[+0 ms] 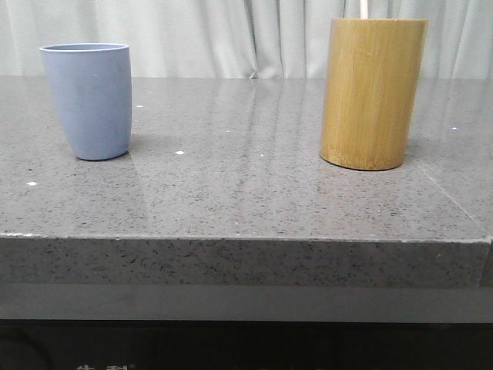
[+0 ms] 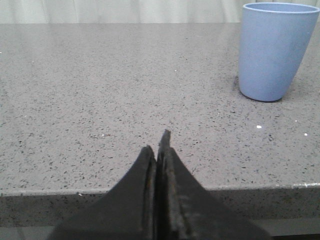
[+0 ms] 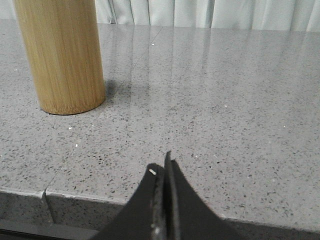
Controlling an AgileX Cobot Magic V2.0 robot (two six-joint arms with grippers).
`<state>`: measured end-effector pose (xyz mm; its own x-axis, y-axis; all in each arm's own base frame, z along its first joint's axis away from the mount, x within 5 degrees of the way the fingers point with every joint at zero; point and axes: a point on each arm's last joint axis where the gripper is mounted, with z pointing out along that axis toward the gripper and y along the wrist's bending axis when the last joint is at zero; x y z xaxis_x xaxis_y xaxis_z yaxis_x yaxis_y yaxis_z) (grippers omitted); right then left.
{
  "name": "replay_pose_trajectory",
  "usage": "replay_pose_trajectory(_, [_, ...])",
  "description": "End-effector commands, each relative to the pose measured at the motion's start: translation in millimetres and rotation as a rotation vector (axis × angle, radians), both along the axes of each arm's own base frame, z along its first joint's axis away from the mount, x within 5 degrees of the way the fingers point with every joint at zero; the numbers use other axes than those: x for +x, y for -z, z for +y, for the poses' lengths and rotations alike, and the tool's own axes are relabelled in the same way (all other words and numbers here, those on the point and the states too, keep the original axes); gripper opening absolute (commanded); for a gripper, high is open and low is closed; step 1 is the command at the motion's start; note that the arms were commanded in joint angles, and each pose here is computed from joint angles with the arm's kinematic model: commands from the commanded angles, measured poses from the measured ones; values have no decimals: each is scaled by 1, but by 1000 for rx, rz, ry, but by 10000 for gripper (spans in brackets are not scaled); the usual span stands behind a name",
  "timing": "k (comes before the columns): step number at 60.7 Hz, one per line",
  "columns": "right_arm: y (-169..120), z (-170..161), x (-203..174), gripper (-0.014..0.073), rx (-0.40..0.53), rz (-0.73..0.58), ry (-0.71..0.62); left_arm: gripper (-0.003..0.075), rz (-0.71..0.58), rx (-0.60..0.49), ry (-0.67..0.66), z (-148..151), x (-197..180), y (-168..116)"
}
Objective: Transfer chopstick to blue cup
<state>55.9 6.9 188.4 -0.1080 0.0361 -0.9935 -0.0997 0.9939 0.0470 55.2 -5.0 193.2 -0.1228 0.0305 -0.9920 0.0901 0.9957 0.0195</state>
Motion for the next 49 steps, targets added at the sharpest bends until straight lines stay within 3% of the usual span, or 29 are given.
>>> replay_pose_trajectory(1, [-10,-1,-1,-122,11,-108,13,-19,-93,-24,-4,0,-1,-6])
replay_pose_trajectory(35, [-10,-1,-1,-122,11,-108,13,-19,-97,-22,-4,0,-1,-6])
replay_pose_trajectory(49, [-10,-1,-1,-122,11,-108,13,-19,-164,68,-7,1,-1,-12])
